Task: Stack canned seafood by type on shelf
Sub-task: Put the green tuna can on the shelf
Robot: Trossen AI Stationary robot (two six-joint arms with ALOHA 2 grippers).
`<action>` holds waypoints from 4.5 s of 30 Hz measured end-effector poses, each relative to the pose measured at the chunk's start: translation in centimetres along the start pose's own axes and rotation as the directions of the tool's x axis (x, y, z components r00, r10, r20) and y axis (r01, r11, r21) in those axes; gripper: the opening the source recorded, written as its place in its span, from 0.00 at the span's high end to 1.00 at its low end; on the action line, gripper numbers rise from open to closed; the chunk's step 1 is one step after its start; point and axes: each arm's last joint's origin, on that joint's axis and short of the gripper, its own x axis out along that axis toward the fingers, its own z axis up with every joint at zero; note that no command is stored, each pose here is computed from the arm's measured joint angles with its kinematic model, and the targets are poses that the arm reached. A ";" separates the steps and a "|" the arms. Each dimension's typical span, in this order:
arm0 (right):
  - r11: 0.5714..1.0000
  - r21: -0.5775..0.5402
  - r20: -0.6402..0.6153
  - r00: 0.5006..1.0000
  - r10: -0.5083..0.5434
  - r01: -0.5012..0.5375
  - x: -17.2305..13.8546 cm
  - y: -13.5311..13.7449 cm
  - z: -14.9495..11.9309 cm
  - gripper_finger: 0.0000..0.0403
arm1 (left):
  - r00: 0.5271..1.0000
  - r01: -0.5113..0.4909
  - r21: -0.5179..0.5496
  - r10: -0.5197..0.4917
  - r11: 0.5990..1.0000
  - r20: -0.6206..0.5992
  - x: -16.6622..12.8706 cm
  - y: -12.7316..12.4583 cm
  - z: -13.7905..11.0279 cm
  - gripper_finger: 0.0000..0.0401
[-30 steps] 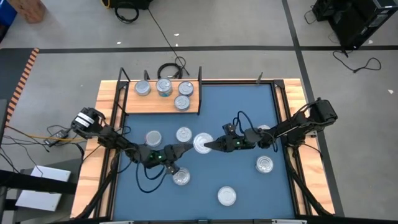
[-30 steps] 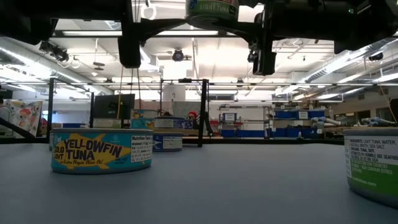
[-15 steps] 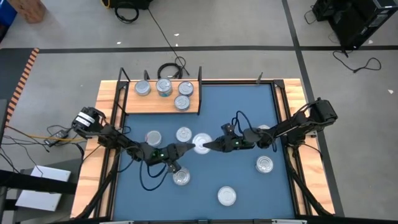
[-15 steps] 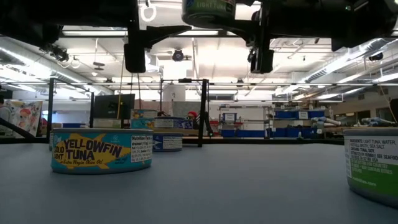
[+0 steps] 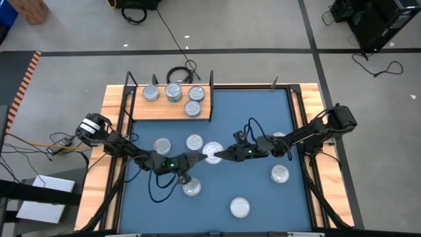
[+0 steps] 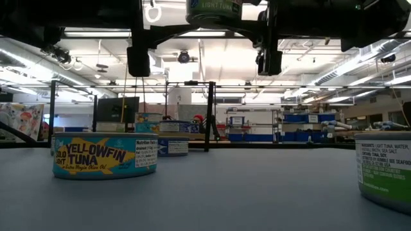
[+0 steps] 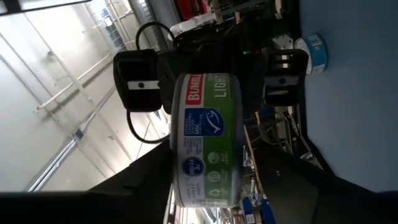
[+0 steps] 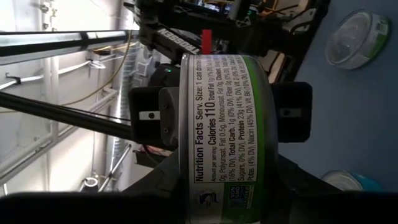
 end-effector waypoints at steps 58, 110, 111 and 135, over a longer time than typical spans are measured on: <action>0.862 -0.506 0.006 0.999 0.035 -0.027 -1.6 3.1 1.6 0.50 | 0.878 -0.191 -0.375 -0.013 0.907 -0.479 -7.4 1.6 -9.5 0.62; 0.850 -0.527 0.007 1.000 -0.003 0.007 -1.5 2.6 2.1 0.50 | 0.270 -0.014 -0.576 -0.552 0.817 -0.789 -6.6 -9.0 -17.4 0.62; 0.850 -0.527 0.007 1.000 -0.003 0.007 -1.5 2.6 2.1 0.50 | 0.260 -0.008 -0.619 -0.596 0.785 -0.759 -6.4 -8.8 -17.5 0.62; 0.846 -0.532 -0.023 1.000 0.005 -0.017 -1.5 2.7 1.9 0.50 | 0.058 -0.109 -0.763 -0.762 0.637 -0.645 -6.5 -8.1 -20.6 0.62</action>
